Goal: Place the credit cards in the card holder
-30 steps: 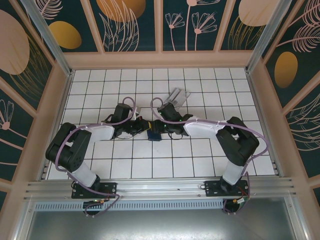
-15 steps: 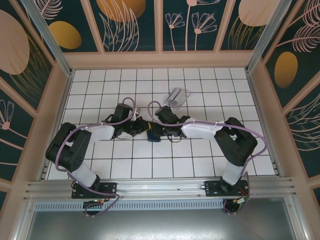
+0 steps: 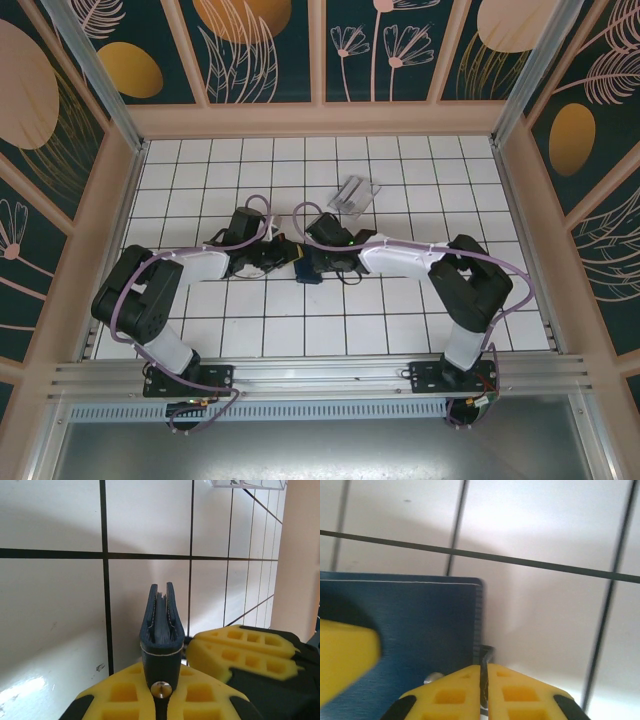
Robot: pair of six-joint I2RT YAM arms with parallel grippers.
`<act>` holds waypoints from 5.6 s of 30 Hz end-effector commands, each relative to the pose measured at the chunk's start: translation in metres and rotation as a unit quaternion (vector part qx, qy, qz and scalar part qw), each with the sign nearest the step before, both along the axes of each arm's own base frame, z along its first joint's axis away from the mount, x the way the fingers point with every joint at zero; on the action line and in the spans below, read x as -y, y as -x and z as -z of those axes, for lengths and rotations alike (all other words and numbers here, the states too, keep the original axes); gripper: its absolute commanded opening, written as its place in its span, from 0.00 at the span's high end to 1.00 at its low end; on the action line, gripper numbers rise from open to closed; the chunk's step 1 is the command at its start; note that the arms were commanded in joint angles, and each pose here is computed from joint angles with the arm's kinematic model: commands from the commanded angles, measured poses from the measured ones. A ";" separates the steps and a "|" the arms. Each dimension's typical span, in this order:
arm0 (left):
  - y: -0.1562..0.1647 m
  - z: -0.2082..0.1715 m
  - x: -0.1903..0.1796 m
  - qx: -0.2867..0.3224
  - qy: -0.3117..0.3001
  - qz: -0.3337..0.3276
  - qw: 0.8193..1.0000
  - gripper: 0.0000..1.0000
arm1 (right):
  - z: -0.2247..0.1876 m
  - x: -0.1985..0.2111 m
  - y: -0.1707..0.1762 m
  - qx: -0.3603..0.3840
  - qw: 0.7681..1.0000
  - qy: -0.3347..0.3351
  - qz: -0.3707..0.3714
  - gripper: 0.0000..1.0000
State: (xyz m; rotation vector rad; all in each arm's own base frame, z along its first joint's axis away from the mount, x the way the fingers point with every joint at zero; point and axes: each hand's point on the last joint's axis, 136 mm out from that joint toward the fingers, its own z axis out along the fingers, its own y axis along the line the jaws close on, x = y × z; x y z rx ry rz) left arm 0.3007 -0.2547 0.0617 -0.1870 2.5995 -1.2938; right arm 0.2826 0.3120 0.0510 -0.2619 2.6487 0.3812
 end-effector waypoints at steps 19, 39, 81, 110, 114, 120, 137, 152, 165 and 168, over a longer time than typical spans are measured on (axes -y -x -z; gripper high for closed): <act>-0.002 -0.003 -0.005 0.022 -0.039 0.020 0.999 0.23 | -0.064 0.002 0.015 0.014 0.988 -0.153 -0.019 0.99; 0.002 0.002 0.001 0.017 -0.028 0.045 0.998 0.54 | -0.081 -0.011 0.014 0.004 0.972 -0.229 -0.044 1.00; -0.005 0.010 -0.009 0.020 -0.064 0.025 0.997 1.00 | -0.114 0.016 0.027 0.027 0.980 -0.199 -0.014 0.34; -0.002 -0.023 -0.001 0.016 -0.012 0.014 1.000 1.00 | -0.013 -0.011 0.020 -0.046 0.988 -0.137 0.048 0.20; 0.001 -0.018 -0.001 0.008 -0.008 0.013 1.000 1.00 | -0.013 -0.002 0.021 -0.058 0.983 -0.165 0.046 0.21; 0.000 -0.015 -0.002 0.009 -0.012 0.008 1.000 1.00 | -0.007 0.017 0.022 -0.067 0.981 -0.167 0.065 0.22; -0.010 -0.016 -0.013 0.008 -0.047 -0.030 0.998 1.00 | -0.101 -0.013 0.017 0.028 0.969 -0.245 0.024 0.30; -0.009 -0.031 -0.009 0.010 -0.017 -0.036 0.999 1.00 | -0.032 -0.039 0.027 -0.052 0.975 -0.203 0.069 0.53; -0.006 -0.024 -0.008 0.004 -0.017 -0.027 0.999 1.00 | -0.022 -0.034 0.027 -0.048 0.976 -0.207 0.050 0.39; -0.006 -0.026 -0.006 0.007 -0.014 -0.024 1.000 1.00 | -0.013 -0.028 0.028 -0.049 0.978 -0.195 0.058 0.40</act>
